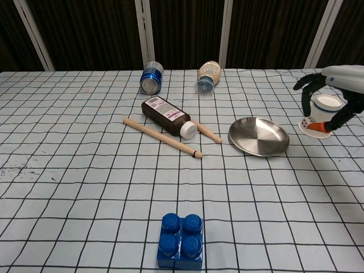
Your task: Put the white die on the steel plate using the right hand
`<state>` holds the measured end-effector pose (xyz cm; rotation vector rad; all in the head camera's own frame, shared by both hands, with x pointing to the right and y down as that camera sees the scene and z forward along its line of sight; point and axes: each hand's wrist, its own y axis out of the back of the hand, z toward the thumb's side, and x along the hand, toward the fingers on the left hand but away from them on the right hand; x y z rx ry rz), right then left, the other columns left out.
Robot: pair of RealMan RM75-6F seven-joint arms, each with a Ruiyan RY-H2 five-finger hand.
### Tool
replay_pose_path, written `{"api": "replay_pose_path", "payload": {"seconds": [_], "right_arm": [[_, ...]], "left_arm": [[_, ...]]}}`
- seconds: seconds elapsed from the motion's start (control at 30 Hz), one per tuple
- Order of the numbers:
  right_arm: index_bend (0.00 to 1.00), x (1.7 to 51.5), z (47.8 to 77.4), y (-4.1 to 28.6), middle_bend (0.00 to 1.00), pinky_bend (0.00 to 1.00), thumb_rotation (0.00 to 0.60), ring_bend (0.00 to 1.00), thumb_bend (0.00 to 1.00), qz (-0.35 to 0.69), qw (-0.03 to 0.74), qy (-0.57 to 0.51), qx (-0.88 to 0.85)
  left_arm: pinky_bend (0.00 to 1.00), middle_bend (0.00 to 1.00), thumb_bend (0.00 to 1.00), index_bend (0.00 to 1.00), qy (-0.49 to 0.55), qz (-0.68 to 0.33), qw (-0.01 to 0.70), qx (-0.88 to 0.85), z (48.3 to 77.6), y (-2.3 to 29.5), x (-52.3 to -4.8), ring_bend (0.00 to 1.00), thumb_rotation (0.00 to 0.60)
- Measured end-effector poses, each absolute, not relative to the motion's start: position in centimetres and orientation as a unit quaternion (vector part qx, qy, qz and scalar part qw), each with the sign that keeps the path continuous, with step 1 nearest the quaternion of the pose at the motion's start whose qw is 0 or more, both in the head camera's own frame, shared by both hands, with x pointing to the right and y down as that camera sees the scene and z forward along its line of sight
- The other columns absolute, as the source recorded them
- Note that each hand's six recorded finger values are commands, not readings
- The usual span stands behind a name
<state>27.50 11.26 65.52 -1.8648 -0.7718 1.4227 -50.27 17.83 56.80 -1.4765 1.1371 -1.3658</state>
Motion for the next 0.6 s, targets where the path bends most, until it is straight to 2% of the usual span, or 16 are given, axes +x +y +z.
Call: {"api": "replay_pose_path", "payload": {"seconds": [0.23,0.6], "right_arm": [[0.60,25.7,66.5,10.1,0.16,0.00,0.600,0.20,0.41,0.539,0.332,-0.282,-0.721],[0.60,24.1,69.6,8.6,0.16,0.00,0.600,0.20,0.41,0.552,0.323,-0.259,-0.724]], "left_arm": [[0.12,0.00,0.64,0.21,0.451,-0.543,0.404,-0.582,56.8,17.8,-50.4,0.00,0.600],[0.12,0.00,0.64,0.21,0.454,-0.545,0.402,-0.579,56.8,17.7,-50.7,0.00,0.600]]}}
